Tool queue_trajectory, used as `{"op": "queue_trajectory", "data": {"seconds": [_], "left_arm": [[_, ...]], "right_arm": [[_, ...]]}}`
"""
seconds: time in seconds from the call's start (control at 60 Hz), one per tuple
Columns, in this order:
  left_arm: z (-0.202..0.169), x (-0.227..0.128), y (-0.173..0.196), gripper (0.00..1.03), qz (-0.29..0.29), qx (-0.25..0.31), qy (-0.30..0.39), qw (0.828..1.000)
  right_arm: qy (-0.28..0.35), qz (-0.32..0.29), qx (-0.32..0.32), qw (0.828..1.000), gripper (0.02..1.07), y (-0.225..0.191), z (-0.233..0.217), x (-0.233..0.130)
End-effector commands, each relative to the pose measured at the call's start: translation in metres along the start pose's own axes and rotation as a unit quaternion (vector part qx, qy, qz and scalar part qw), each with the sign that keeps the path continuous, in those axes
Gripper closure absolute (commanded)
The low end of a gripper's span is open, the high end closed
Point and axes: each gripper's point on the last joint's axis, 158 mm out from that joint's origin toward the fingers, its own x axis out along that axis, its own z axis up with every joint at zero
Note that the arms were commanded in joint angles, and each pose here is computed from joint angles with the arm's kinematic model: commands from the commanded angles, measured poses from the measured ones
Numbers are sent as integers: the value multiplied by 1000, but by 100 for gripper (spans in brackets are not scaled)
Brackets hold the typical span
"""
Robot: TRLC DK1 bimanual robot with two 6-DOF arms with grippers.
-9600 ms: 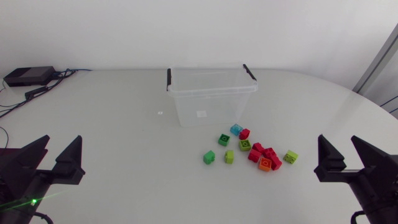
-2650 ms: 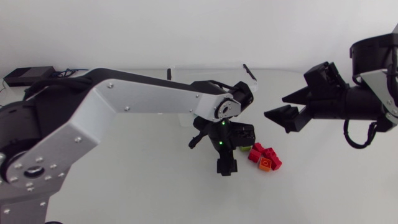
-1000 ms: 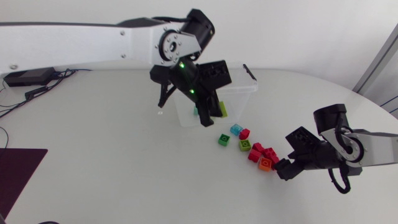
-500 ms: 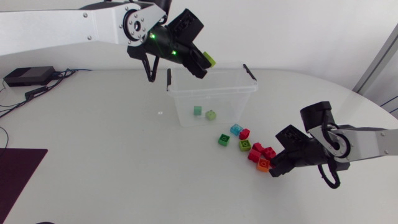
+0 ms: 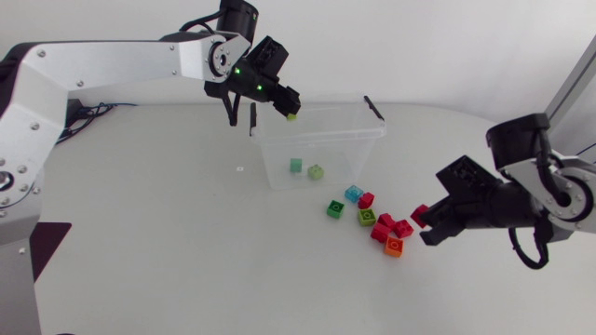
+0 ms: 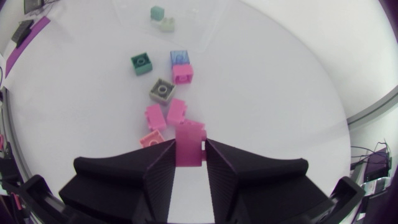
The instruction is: Pick up the duplo bricks and place them in the container
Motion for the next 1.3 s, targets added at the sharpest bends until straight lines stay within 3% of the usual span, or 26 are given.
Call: {"op": "queue_trajectory", "data": {"seconds": [0.0, 0.117, 0.217, 0.4, 0.667, 1.05, 1.083, 1.117, 1.15, 1.183, 1.283], "left_arm": [[7, -8, 7, 6, 9, -12, -11, 1000], [13, -34, 3, 5, 12, -10, -23, 1000], [21, -65, -22, 5, -8, 3, -48, 999], [-4, -88, -70, 5, -56, 33, -30, 997], [-60, -92, -108, 6, -92, 58, 15, 994], [-129, -68, -160, 6, -144, 63, 79, 984], [-131, -65, -163, 6, -146, 60, 84, 984], [-134, -63, -167, 6, -149, 59, 88, 983], [-135, -60, -172, 6, -149, 57, 92, 983], [-134, -59, -173, 6, -146, 56, 94, 983], [-129, -52, -183, 6, -140, 49, 100, 984]], "right_arm": [[-35, -6, 6, 999, 77, -5, 32, -17], [-73, -11, 9, 997, 77, -8, 71, -35], [-99, -8, 11, 995, 77, -7, 103, -44], [-134, 1, 14, 991, 77, -4, 153, -42], [-169, 7, 14, 985, 76, -4, 208, -23], [-164, 9, 15, 986, 74, -10, 249, 46], [-163, 8, 14, 987, 70, -9, 250, 51], [-161, 7, 14, 987, 51, -10, 251, 54], [-162, 5, 16, 987, 25, -11, 252, 54], [-163, 3, 19, 986, 10, -14, 252, 52], [-182, -9, 34, 983, 7, -27, 252, 32]]}}
